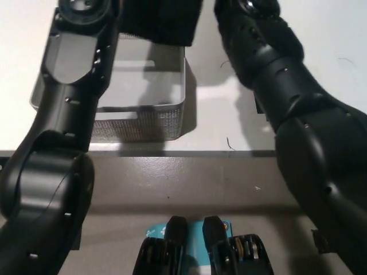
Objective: Use both hands to pick up a lunch bag on the right hand side and place it into a container on the left hand side
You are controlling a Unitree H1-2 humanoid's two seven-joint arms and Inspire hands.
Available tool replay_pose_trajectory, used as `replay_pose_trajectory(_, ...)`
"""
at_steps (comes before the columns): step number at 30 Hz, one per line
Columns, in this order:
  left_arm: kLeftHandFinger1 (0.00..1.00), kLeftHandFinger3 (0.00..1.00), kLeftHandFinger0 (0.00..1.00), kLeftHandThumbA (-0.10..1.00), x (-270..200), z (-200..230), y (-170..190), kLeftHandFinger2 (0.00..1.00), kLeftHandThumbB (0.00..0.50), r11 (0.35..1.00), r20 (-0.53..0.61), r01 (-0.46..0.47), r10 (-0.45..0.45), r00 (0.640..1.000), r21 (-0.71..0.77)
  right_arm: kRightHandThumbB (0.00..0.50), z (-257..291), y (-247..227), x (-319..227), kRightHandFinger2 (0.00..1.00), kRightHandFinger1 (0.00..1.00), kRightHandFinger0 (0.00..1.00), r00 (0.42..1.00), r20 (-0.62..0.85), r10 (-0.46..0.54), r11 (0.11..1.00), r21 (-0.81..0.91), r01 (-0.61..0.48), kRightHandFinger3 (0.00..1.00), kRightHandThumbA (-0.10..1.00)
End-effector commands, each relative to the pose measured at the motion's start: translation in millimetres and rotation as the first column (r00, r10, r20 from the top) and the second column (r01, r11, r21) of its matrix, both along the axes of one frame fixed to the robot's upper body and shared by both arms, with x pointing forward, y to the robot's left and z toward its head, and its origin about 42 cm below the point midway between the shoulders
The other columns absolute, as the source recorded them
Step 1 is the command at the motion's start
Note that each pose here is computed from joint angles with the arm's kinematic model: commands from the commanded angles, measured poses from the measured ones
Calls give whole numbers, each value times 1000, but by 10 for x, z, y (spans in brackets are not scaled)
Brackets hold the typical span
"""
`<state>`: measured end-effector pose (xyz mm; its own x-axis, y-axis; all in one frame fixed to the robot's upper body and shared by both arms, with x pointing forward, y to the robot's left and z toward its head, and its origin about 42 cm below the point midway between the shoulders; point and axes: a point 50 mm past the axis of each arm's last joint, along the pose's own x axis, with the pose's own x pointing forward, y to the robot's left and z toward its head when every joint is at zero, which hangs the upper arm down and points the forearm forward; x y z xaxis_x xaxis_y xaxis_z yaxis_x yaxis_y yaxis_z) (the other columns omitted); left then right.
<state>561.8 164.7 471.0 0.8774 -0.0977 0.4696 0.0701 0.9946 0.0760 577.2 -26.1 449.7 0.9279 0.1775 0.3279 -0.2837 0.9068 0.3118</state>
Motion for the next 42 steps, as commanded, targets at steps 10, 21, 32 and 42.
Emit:
replay_pose_trajectory(10,1000,1000,1000,1000,-373,221,77,1000,225,999,111,-8,14,994,-52,30,418,898,-403,1000,1000,1000,951,148,272,962,-77,-264,1000,1000)
replay_pose_trajectory(21,1000,1000,1000,1000,-323,-183,163,1000,191,995,2,-22,22,1000,-101,67,46,927,-370,1000,1000,1000,967,45,252,957,-161,-242,1000,1000)
replay_pose_trajectory(32,1000,1000,1000,1000,-440,-789,521,1000,181,996,-163,-81,87,983,46,60,-454,712,-251,1000,1000,1000,983,-81,167,909,-374,-185,1000,1000)
replay_pose_trajectory(42,1000,1000,1000,1000,-641,-779,1960,1000,248,835,-160,-171,294,942,523,107,-278,-526,154,1000,1000,1000,994,83,-74,769,-629,110,1000,873)
